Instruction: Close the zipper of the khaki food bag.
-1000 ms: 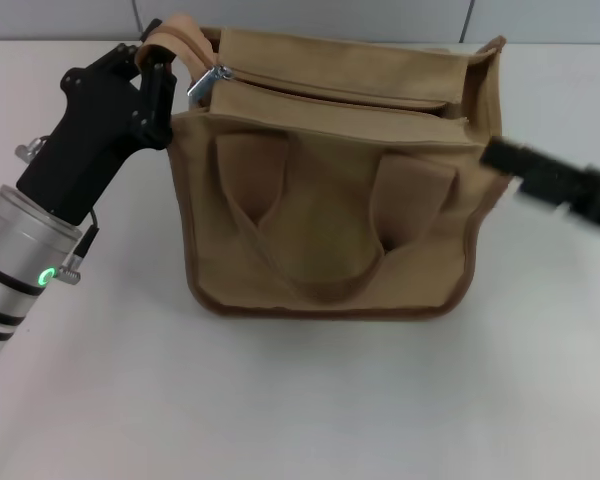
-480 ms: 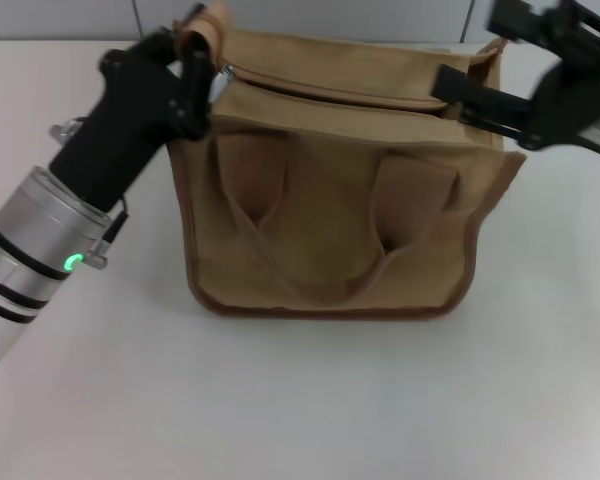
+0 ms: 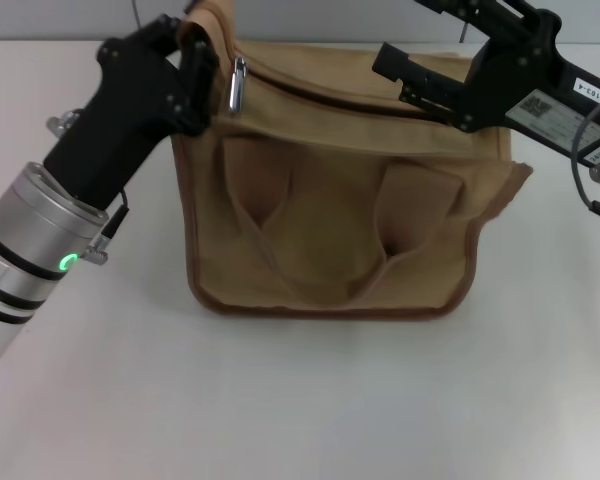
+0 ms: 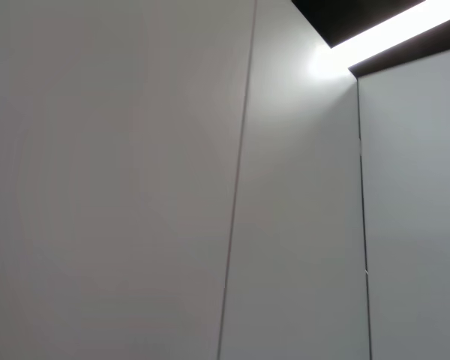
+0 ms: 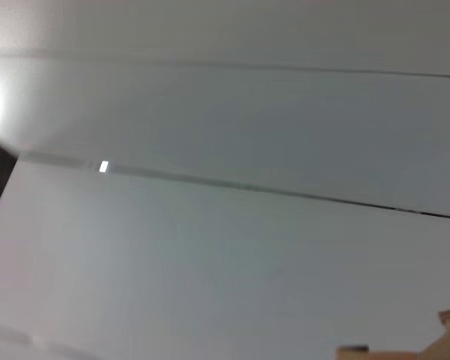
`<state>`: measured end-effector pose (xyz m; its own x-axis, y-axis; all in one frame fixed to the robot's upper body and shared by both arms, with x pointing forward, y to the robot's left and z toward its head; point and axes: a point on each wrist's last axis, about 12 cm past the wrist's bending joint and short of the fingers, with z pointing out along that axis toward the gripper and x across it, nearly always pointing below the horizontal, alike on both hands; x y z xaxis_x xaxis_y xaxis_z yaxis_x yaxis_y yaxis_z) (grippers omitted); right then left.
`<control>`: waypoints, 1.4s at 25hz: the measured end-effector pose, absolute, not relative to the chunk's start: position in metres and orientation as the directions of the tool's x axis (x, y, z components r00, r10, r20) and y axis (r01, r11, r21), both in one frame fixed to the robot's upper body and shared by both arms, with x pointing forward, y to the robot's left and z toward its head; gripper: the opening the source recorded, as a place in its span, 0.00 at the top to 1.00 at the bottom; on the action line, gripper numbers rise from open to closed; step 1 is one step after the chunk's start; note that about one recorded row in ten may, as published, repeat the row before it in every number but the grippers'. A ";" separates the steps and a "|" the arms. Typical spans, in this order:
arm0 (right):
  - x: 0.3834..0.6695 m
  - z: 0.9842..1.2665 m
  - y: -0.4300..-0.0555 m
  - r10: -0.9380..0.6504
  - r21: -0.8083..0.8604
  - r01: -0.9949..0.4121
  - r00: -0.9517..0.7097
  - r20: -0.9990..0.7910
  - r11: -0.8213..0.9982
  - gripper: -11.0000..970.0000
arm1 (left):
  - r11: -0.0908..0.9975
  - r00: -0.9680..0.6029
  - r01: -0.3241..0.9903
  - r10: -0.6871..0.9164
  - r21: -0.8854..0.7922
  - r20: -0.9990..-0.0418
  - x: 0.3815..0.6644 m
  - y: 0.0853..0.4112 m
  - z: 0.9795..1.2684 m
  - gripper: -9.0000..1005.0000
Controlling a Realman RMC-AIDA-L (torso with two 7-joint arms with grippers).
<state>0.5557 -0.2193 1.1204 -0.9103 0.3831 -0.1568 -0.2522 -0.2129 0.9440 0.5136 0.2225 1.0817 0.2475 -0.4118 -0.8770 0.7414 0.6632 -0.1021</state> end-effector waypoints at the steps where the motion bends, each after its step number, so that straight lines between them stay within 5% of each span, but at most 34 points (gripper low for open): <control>1: 0.555 1.122 -0.219 0.380 0.932 -0.304 -0.900 -0.213 -0.198 0.19 | 0.663 0.248 0.741 -0.412 -0.102 -0.877 0.514 0.223 1.082 0.96; 5: 0.548 1.127 -0.223 0.341 0.809 -0.580 -0.782 -0.522 -0.093 0.19 | 0.666 0.243 0.736 -0.429 -0.122 -0.870 0.518 0.224 1.085 0.96; 15: 0.537 1.120 -0.222 0.338 0.477 -0.878 -0.435 -0.835 0.049 0.19 | 0.635 0.232 0.763 -0.438 -0.117 -0.869 0.524 0.215 1.089 0.96; 21: 0.537 1.118 -0.204 0.356 0.458 -0.889 -0.421 -0.834 0.020 0.19 | 0.628 0.231 0.770 -0.441 -0.114 -0.868 0.524 0.213 1.090 0.96; 25: 0.541 1.116 -0.182 0.352 0.603 -0.796 -0.582 -0.734 -0.059 0.19 | 0.618 0.228 0.778 -0.440 -0.108 -0.869 0.526 0.210 1.091 0.96; 35: 0.548 1.107 -0.168 0.361 0.710 -0.704 -0.667 -0.651 -0.019 0.19 | 0.586 0.222 0.804 -0.447 -0.096 -0.867 0.527 0.204 1.095 0.95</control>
